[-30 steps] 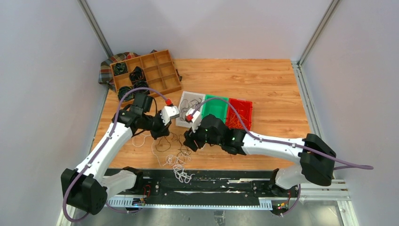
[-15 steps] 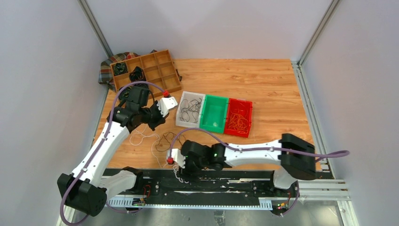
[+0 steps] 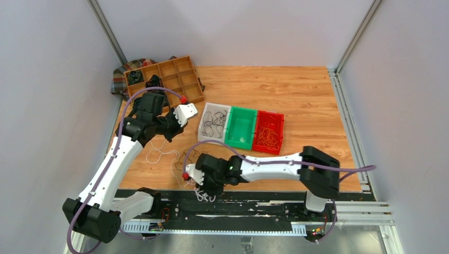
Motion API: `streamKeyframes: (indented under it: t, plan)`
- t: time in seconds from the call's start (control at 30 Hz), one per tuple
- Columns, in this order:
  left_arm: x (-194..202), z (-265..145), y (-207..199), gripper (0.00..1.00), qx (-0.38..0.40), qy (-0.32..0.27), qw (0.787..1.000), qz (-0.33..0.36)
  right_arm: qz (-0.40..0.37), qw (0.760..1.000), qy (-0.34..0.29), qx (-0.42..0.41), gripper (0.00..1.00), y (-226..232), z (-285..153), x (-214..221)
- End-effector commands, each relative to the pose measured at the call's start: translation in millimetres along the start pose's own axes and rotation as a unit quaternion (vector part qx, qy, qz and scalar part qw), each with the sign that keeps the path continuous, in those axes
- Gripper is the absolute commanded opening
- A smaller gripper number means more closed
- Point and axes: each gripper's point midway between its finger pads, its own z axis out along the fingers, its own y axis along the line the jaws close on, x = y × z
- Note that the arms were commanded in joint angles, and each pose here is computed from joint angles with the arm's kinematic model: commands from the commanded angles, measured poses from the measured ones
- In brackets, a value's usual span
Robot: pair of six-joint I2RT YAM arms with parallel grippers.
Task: Untangle the cables
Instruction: Untie the cable.
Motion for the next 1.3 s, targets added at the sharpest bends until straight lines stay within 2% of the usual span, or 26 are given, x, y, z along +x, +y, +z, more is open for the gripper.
streamKeyframes:
  t: [0.0, 0.23, 0.53, 0.83, 0.9, 0.93, 1.0, 1.03, 1.13, 1.27]
  plan:
    - [-12.6, -8.9, 9.7, 0.05, -0.016, -0.013, 1.0, 0.011, 0.025, 0.998, -0.065, 0.003, 0.01, -6.0, -46.1, -17.8]
    - [-15.9, -9.9, 10.2, 0.05, -0.015, -0.018, 1.0, 0.009, 0.038, 0.987, -0.156, -0.016, 0.01, -15.1, -112.4, -37.8]
    - [-16.7, -11.8, 3.9, 0.05, -0.006, -0.027, 1.0, 0.012, 0.044, 0.959, -0.279, 0.029, 0.01, -48.3, -202.0, -76.4]
    - [-21.3, -15.7, -8.4, 0.07, 0.019, -0.047, 0.998, 0.023, 0.085, 0.907, -0.411, 0.039, 0.01, -81.2, -269.5, -107.4]
    - [-29.0, -19.0, -21.4, 0.12, 0.046, -0.072, 0.996, 0.023, 0.085, 0.9, -0.427, 0.037, 0.01, -83.0, -274.6, -115.6]
    - [-34.3, -21.7, -28.0, 0.19, 0.06, -0.087, 0.994, 0.02, 0.085, 0.897, -0.432, 0.034, 0.01, -83.9, -276.1, -119.6]
    - [-45.8, -28.5, -38.8, 0.42, 0.083, -0.115, 0.99, 0.01, 0.087, 0.894, -0.439, 0.028, 0.01, -85.9, -277.6, -127.2]
    - [-55.2, -34.9, -41.2, 0.49, 0.089, -0.131, 0.987, 0.008, 0.09, 0.893, -0.44, 0.024, 0.01, -88.2, -276.4, -131.1]
    - [-77.6, -52.9, -50.9, 0.58, 0.111, -0.171, 0.979, 0.014, 0.105, 0.89, -0.443, 0.016, 0.01, -94.0, -274.6, -142.4]
    - [-96.9, -70.7, -68.5, 0.61, 0.152, -0.216, 0.964, 0.018, 0.119, 0.889, -0.44, 0.036, 0.01, -102.5, -265.7, -156.8]
